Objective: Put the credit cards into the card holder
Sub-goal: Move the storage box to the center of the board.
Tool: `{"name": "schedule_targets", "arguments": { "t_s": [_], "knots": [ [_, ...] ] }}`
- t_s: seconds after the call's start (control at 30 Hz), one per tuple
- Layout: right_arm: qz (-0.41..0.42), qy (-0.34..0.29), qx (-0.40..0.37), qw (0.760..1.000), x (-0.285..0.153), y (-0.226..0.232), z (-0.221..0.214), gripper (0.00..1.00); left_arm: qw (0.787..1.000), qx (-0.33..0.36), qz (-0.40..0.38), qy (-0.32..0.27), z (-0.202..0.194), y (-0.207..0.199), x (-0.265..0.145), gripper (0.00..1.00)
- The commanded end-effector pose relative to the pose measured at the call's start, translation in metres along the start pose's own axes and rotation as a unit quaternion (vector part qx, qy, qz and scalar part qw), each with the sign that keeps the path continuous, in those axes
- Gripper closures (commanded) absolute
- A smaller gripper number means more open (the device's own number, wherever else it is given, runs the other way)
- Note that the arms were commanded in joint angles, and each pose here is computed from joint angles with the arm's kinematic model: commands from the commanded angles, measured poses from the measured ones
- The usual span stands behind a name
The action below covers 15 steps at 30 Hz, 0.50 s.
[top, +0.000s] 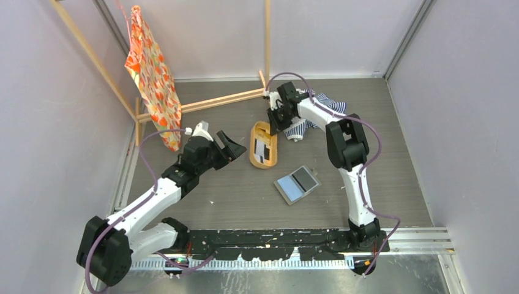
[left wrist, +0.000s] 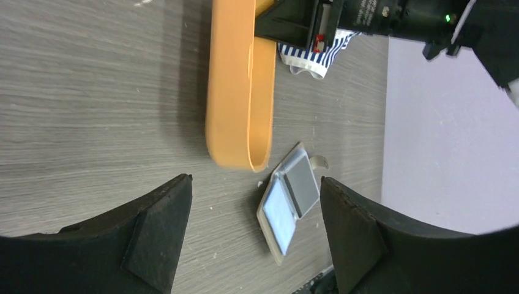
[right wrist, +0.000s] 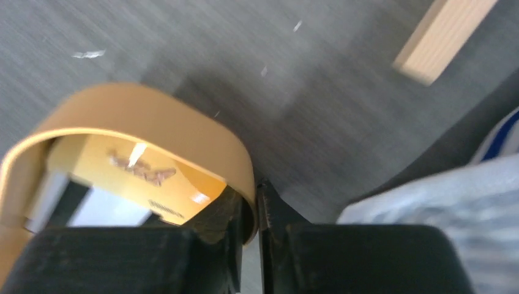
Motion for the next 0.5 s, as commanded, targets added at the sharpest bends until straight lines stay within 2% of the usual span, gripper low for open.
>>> {"name": "schedule_targets", "arguments": {
  "t_s": [0.0,0.07,0.17,0.27,0.4,0.47],
  "knots": [
    [-0.057,-0.063,0.015,0.996,-0.032,0.033,0.007,0.91,0.996,-0.073,-0.057,0.017,-0.002,-0.022,0.013,0.25],
    [-0.088,-0.081,0.044,0.992,-0.036,0.044,-0.002,0.97,0.995,-0.084,-0.051,0.023,-0.006,-0.021,0.017,0.27],
    [-0.119,-0.091,0.064,0.987,-0.045,0.069,-0.010,0.97,0.995,-0.086,-0.054,0.019,-0.013,-0.025,0.017,0.29],
    [-0.148,-0.099,0.066,0.982,-0.051,0.088,-0.014,0.95,0.995,-0.080,-0.053,0.010,-0.016,-0.029,0.013,0.29],
    [-0.227,-0.110,0.097,0.963,-0.049,0.104,-0.020,0.94,0.996,-0.082,-0.046,0.009,-0.020,-0.030,0.006,0.31],
    [-0.255,-0.120,0.117,0.952,-0.049,0.111,-0.021,0.90,0.996,-0.084,-0.036,0.002,-0.025,-0.030,0.004,0.31]
  ]
}}
Point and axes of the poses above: each gripper's point midway between its finger pads, its own x axis out along the fingers, its own y axis along the line the jaws close on, z = x × y, the point moved 8 cm from there along -x, back along the fingers, and after that the axes turned 8 degrees about -x, right-handed, at the moved point
